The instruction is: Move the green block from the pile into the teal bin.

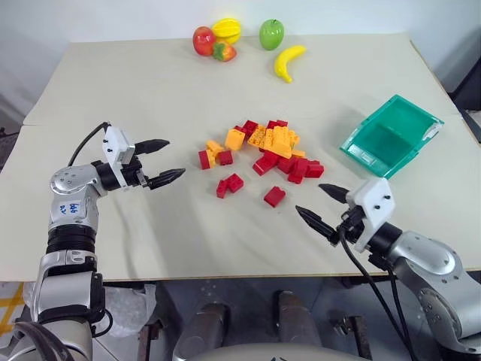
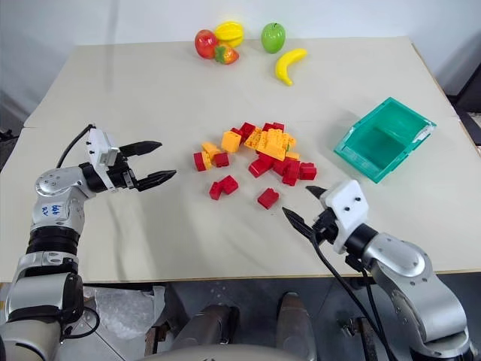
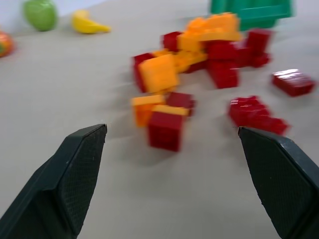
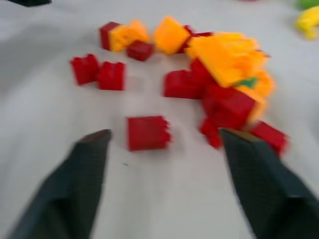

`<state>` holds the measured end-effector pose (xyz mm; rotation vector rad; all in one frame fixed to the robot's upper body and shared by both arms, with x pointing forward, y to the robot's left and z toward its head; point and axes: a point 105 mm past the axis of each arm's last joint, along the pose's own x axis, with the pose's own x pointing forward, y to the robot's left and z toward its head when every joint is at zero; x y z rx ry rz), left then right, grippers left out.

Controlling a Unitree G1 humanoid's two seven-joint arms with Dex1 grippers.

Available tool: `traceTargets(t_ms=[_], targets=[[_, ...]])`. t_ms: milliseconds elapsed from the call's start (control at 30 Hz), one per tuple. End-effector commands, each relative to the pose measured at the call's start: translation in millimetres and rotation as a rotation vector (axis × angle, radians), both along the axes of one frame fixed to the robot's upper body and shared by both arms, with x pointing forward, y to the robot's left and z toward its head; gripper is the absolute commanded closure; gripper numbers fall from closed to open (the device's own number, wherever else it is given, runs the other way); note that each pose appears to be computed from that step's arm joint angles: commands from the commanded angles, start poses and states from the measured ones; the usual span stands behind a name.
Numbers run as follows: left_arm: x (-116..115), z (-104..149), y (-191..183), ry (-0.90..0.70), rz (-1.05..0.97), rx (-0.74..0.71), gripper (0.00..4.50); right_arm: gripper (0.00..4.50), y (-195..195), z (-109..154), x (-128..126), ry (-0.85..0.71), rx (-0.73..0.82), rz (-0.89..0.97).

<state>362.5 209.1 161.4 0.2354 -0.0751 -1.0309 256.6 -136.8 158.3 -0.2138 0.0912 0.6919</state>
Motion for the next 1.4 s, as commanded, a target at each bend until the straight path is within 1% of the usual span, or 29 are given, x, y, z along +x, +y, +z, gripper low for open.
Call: traceTargets(t_ms=[33, 100, 133, 200, 233, 267, 400, 467, 533, 567, 633, 700, 767, 933, 1033, 1133, 1300, 1400], targets=[[-6.1, 15.5, -6.5, -0.048, -0.076, -0.011, 0.0, 2.28, 18.2, 16.7, 12.1, 0.004, 0.071, -0.002], [-15.0, 16.6, -10.6, -0.051, -0.154, -0.033, 0.0, 2.98, 37.9, 27.6, 32.8, -0.001, 0.102, 0.005], [-17.1, 15.6, -11.2, -0.048, -0.168, -0.028, 0.0, 3.28, 46.9, 31.6, 42.1, 0.002, 0.117, 0.01], [-16.7, 15.9, -10.8, -0.062, -0.155, -0.024, 0.0, 4.05, 61.9, 37.1, 55.5, 0.006, 0.152, 0.017], [-16.5, 15.6, -10.3, -0.062, -0.145, -0.024, 0.0, 4.35, 69.2, 38.3, 63.6, 0.011, 0.166, 0.01], [-16.6, 15.7, -10.1, -0.065, -0.138, -0.025, 0.0, 4.47, 76.0, 38.1, 71.0, 0.019, 0.173, 0.003], [-16.2, 14.0, -9.1, -0.071, -0.103, -0.028, 0.0, 4.47, 102.9, 34.1, 94.4, 0.039, 0.173, -0.008], [-17.3, 12.1, -8.8, -0.072, -0.089, -0.033, 0.0, 4.47, 116.1, 29.6, 110.8, 0.063, 0.174, -0.042], [-18.0, 10.4, -8.6, -0.072, -0.078, -0.033, 0.0, 4.47, 125.5, 27.4, 121.9, 0.076, 0.173, -0.064], [-17.9, 9.8, -8.9, -0.073, -0.071, -0.035, 0.0, 4.47, 126.7, 24.5, 131.6, 0.086, 0.159, -0.11], [-17.9, 9.0, -9.7, -0.073, -0.065, -0.038, 0.0, 4.47, 127.4, 20.8, 142.4, 0.094, 0.138, -0.164], [-16.8, 9.2, -9.4, -0.08, -0.043, -0.043, 0.0, 4.47, 120.3, 14.3, 157.3, 0.104, 0.1, -0.266], [-16.5, 8.8, -9.3, -0.083, -0.03, -0.044, 0.0, 4.47, 112.2, 12.5, 164.4, 0.1, 0.084, -0.331], [-16.9, 7.9, -8.6, -0.088, -0.017, -0.043, 0.0, 4.47, 82.8, 18.5, 165.1, 0.065, 0.072, -0.427], [-16.4, 7.1, -9.1, -0.09, -0.012, -0.047, 0.0, 4.47, 52.5, 28.3, 160.8, -0.001, 0.05, -0.49], [-15.1, 6.6, -11.4, -0.091, -0.011, -0.053, 0.0, 4.47, 30.9, 29.3, 151.3, -0.014, 0.021, -0.509], [-13.0, 5.8, -15.7, -0.089, -0.017, -0.06, 0.0, 4.47, -1.8, 21.8, 131.2, -0.011, -0.09, -0.514], [-11.9, 5.3, -16.6, -0.088, -0.017, -0.06, 0.0, 4.47, -13.4, 22.3, 119.5, -0.008, -0.133, -0.486]])
